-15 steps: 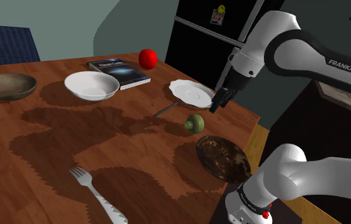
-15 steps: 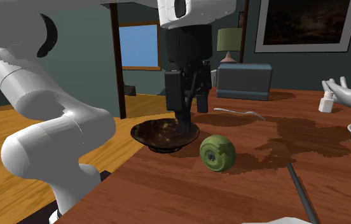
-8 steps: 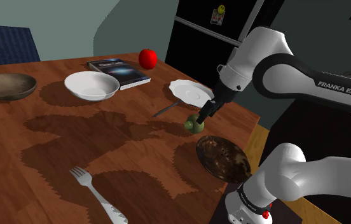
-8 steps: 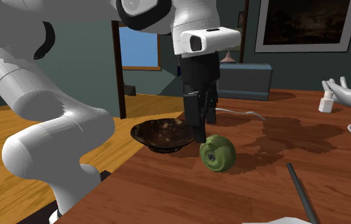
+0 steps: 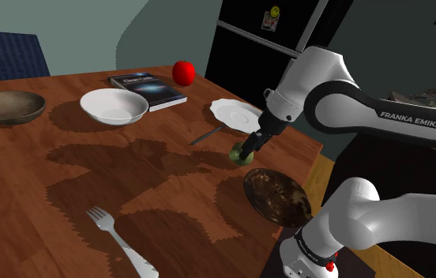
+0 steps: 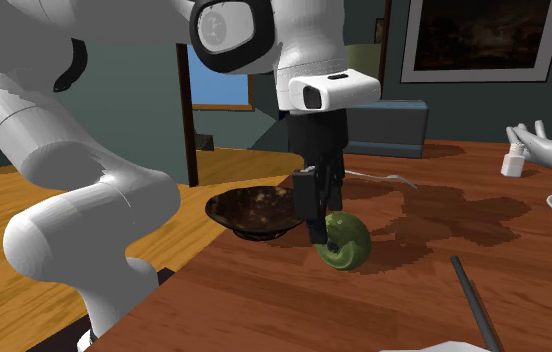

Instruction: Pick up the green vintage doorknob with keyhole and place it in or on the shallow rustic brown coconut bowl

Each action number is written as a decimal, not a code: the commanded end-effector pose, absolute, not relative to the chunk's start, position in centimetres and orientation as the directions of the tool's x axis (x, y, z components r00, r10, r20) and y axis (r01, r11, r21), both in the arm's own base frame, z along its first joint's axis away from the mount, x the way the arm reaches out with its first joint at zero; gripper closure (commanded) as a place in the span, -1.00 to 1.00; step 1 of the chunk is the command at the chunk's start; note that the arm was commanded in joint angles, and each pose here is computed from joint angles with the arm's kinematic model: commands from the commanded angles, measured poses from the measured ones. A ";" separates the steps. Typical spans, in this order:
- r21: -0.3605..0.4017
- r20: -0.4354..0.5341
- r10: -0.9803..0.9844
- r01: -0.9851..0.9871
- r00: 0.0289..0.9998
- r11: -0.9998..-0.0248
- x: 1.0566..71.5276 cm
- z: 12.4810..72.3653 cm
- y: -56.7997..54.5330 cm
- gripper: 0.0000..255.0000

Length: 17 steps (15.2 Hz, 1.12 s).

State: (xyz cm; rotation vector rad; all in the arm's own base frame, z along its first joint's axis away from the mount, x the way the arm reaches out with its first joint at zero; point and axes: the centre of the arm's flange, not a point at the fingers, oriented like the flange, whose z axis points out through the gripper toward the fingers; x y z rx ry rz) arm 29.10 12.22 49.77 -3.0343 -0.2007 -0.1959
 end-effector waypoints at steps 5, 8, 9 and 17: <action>-0.085 0.134 0.125 0.137 0.983 -0.987 29.1 49.7 12.2 1.00; -0.085 0.134 0.125 0.137 0.983 -0.987 29.1 49.7 12.2 1.00; -0.085 0.134 0.125 0.137 0.983 -0.987 29.1 49.7 12.2 1.00; -0.085 0.134 0.125 0.137 0.983 -0.987 29.1 51.3 12.2 1.00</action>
